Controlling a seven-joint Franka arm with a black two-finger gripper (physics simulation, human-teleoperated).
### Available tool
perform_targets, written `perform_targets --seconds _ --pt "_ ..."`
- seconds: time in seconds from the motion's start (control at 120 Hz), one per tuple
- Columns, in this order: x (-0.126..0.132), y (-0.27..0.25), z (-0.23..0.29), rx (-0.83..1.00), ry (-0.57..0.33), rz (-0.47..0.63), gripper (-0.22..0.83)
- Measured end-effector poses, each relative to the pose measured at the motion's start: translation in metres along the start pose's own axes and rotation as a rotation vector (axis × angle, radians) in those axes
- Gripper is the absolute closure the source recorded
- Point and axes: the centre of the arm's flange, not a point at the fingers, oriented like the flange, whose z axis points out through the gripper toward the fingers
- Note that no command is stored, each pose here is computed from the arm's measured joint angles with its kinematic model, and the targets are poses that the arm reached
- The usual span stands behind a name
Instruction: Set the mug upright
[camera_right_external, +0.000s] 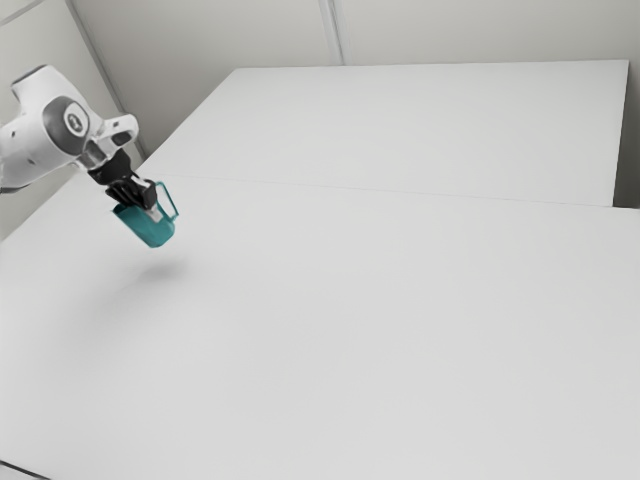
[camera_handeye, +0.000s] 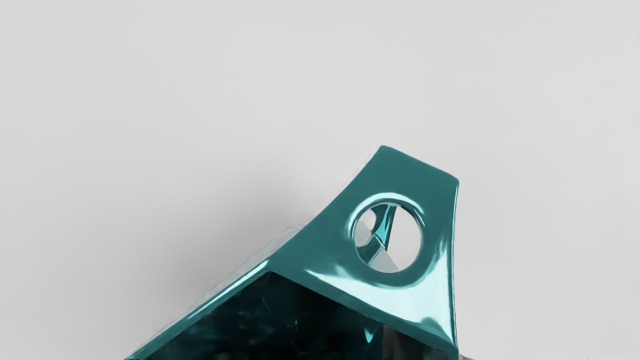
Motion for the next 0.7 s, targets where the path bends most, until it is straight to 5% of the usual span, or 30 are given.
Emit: perform_targets --seconds 0.433,0.7 --pt "-0.043 0.159 0.035 0.137 -0.032 -0.11 0.79" --pt "-0.055 0.188 0.054 0.151 -0.027 -0.299 0.79"
